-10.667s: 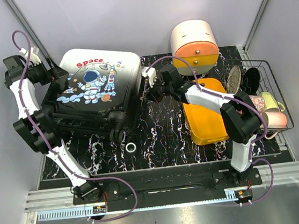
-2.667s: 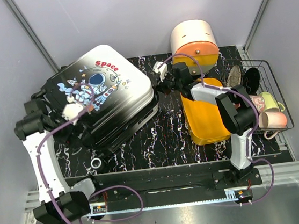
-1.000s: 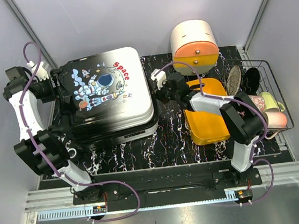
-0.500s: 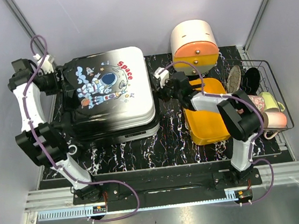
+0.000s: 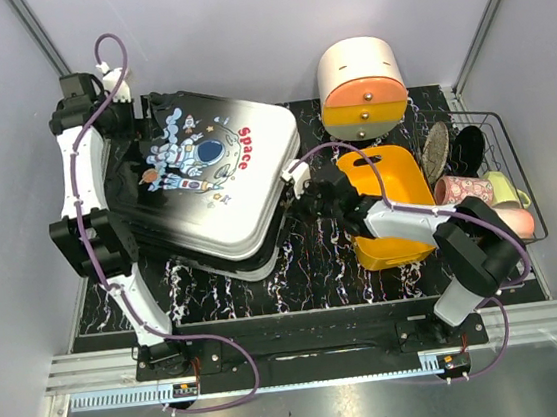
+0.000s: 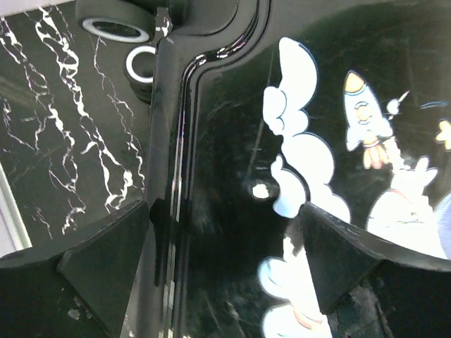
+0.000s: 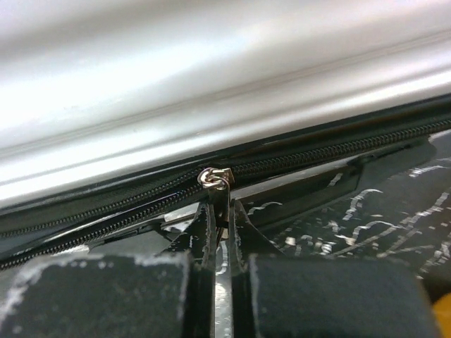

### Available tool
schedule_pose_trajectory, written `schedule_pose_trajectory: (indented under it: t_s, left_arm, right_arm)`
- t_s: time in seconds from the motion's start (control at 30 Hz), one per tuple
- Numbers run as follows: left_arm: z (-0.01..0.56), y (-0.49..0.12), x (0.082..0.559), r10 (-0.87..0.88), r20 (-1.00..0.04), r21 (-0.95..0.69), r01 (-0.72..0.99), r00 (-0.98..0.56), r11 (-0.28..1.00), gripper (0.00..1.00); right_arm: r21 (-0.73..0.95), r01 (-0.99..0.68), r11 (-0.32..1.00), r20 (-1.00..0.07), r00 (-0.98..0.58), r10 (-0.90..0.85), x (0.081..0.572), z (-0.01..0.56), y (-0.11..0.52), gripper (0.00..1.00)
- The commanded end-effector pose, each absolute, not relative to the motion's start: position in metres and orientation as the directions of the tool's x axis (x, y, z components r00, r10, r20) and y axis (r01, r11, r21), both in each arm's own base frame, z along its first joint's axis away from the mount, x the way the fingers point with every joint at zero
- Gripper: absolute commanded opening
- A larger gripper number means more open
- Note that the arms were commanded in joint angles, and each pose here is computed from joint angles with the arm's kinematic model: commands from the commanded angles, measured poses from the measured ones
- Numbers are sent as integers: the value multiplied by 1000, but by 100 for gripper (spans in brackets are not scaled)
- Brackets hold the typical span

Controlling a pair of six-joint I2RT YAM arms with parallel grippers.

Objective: Open, take out, and arrange the luggage

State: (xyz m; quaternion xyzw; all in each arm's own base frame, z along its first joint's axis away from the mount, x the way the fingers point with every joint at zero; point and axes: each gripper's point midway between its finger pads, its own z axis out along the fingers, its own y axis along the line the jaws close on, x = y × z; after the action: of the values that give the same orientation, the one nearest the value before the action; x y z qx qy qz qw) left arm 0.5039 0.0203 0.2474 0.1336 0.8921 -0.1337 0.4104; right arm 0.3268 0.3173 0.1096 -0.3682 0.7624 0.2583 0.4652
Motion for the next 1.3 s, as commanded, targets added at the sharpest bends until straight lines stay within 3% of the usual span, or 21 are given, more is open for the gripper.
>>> schedule_pose_trajectory:
  t_s: [0.0,0.13,0.23,0.33,0.57,0.83,1.27]
  left_arm:
    - [306,41,471,-104,-775,-289,204,-624,935,93]
    - [345,82,423,-333,-785,-336,-93,-522,937,96]
    - [324,104,383,-453,-770,-335,-321,-449,886,96]
    - [324,115,354,-491,-795,-331,-424,-355,843,99]
    - [293,93,335,-552,-739,-411,-391,-386,824,98]
    - [254,113,350,-535,-709,-340,-441,-460,830,95]
    - [244,134,395,-481,-708,-297,-400,-517,867,93]
  right_arm:
    - [146,-903,404,-945,-249,-214,280,160,386,0]
    - [152,-899,411,-944,-255,-208,275,162,389,0]
    - [145,-892,428,-941,-258,-220,277,158,386,0]
    - [129,-896,425,-944,-243,-224,279,161,387,0]
    - [11,-836,549,-954,-174,-245,325,171,370,0]
    - [0,-681,732,-952,-225,-209,410,179,302,0]
    - [34,-571,820,-962,-241,-128,507,179,246,0]
